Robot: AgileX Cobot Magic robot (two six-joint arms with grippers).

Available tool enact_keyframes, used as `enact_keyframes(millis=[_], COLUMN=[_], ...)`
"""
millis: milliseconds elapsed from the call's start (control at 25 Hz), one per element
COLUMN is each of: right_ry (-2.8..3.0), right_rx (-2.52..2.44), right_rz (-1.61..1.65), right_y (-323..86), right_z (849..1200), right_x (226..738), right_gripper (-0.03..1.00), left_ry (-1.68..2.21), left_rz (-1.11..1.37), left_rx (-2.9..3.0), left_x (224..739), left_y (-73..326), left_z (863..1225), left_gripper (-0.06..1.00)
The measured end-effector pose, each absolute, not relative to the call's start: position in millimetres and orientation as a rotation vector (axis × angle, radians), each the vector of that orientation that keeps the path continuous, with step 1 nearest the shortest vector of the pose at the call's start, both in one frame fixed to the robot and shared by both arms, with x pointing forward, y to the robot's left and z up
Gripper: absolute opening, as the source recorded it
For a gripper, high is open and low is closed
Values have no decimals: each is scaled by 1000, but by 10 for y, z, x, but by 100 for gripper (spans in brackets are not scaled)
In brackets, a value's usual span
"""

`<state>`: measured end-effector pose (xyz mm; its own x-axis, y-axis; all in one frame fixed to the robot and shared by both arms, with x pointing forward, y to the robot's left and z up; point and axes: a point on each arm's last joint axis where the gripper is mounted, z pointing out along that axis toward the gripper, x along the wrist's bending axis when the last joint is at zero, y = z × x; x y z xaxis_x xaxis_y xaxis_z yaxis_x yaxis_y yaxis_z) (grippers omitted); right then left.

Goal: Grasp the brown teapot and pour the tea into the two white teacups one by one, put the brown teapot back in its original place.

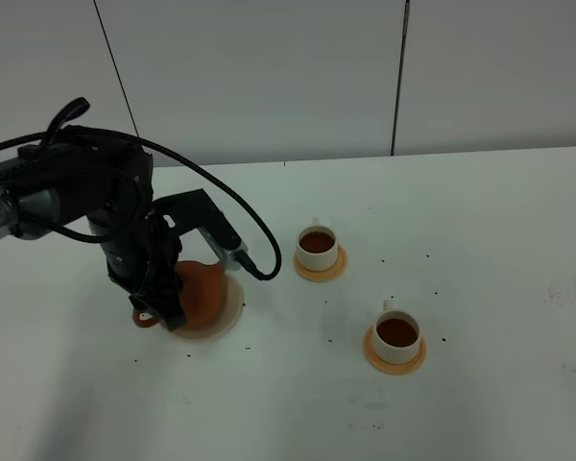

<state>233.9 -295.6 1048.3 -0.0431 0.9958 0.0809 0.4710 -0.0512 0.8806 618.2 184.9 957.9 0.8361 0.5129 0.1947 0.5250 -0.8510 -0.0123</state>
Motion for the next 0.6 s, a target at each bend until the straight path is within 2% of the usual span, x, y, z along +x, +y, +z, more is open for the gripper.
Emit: enact_keyframes(millis=[400,600], right_ry=[1578,1578], right_rx=[1587,1587], right_rz=[1035,1035], right_y=[-2956,-2956], right_z=[10483,10483], right_x=[2339,2339], right_gripper=[24,24], left_ry=[-895,-996], left_rz=[-438,-450], left_rx=[-3013,-3086], left_x=[6051,5753], left_y=[1870,1902], left_z=[10120,10642], left_gripper=[45,41])
